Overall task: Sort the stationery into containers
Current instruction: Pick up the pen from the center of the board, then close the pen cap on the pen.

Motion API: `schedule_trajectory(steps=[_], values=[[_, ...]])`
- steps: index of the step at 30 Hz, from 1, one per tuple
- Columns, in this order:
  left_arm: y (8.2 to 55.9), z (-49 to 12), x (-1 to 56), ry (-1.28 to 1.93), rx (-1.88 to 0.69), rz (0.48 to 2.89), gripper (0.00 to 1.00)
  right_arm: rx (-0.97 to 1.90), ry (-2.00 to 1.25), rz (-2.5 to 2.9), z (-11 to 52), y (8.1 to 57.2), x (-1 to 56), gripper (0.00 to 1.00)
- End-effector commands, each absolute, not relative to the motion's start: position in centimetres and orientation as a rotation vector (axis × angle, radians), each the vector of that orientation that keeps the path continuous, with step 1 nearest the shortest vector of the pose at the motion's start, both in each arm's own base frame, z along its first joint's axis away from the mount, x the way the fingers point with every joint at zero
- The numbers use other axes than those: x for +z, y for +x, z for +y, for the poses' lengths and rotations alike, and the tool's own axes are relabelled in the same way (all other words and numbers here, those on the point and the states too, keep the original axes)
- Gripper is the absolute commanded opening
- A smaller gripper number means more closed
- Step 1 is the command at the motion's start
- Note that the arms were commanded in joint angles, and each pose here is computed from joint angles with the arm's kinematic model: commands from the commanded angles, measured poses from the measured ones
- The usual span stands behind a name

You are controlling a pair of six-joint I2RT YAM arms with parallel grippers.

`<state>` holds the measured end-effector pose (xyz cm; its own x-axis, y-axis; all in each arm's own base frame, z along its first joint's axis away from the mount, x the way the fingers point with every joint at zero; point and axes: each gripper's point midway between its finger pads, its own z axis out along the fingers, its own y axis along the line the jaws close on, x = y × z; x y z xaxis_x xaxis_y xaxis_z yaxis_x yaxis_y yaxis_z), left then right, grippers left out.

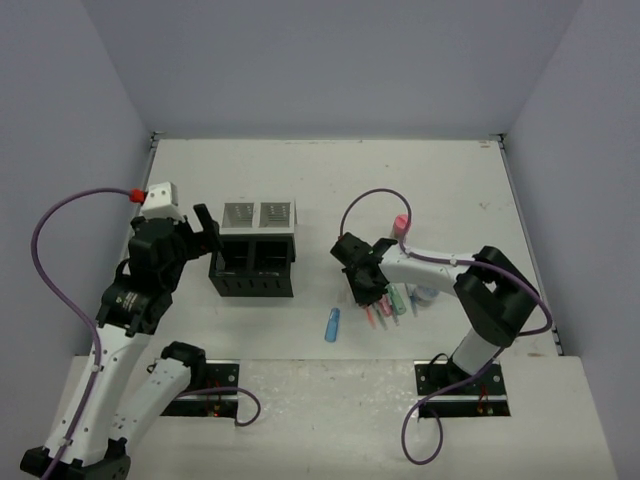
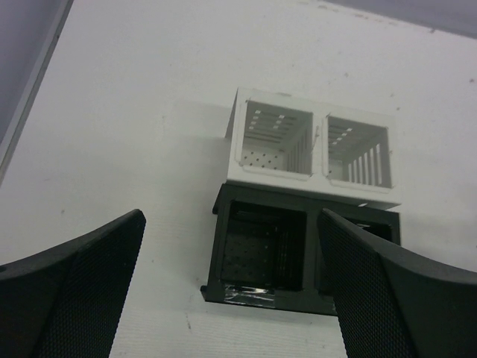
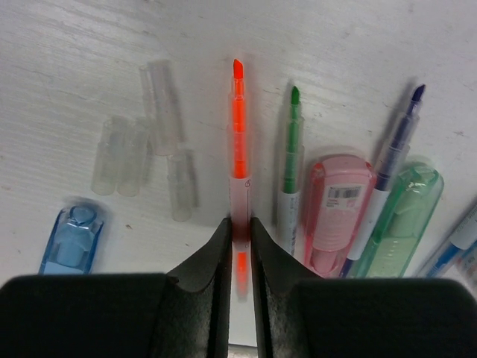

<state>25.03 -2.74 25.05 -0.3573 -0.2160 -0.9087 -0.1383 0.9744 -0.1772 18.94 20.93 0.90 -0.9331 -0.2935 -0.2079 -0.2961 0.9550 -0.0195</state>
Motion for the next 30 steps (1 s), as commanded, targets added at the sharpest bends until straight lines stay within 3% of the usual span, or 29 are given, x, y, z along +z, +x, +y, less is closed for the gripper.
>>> schedule_trajectory(steps=[1,5,7,10,13,19,29,30], values=[[25.7,-5.5,32.4,-0.136,-0.244,1.836,1.00,0.037,-0.320,2.775,20.2,19.9,4.5,0.00],[28.1,-10.1,34.5,-0.039,-0.392,1.882,0.96,0.149,-0.229,2.631,19.4,20.0,10.6,0.00],[28.0,-16.0,34.1,0.061,-0.447,1.924,0.96,0.183,-0.182,2.566,18.6,20.0,13.4,0.00],[27.1,-21.0,34.4,0.073,-0.275,1.917,0.99,0.209,-0.093,2.453,16.1,19.4,17.5,0.00],[26.0,-27.5,29.6,0.202,-0.131,2.026,1.00,0.215,-0.002,2.377,13.2,18.4,20.6,0.00],[24.7,-32.5,23.1,0.197,-0.198,2.141,0.99,0.163,0.116,2.314,8.7,16.4,22.5,0.00],[24.3,-35.9,13.6,-0.010,-0.220,2.361,0.76,0.225,0.083,2.321,9.3,15.8,22.0,0.00],[24.5,-35.9,13.2,-0.085,-0.204,2.404,0.70,0.235,0.082,2.317,9.4,15.8,22.1,0.00]])
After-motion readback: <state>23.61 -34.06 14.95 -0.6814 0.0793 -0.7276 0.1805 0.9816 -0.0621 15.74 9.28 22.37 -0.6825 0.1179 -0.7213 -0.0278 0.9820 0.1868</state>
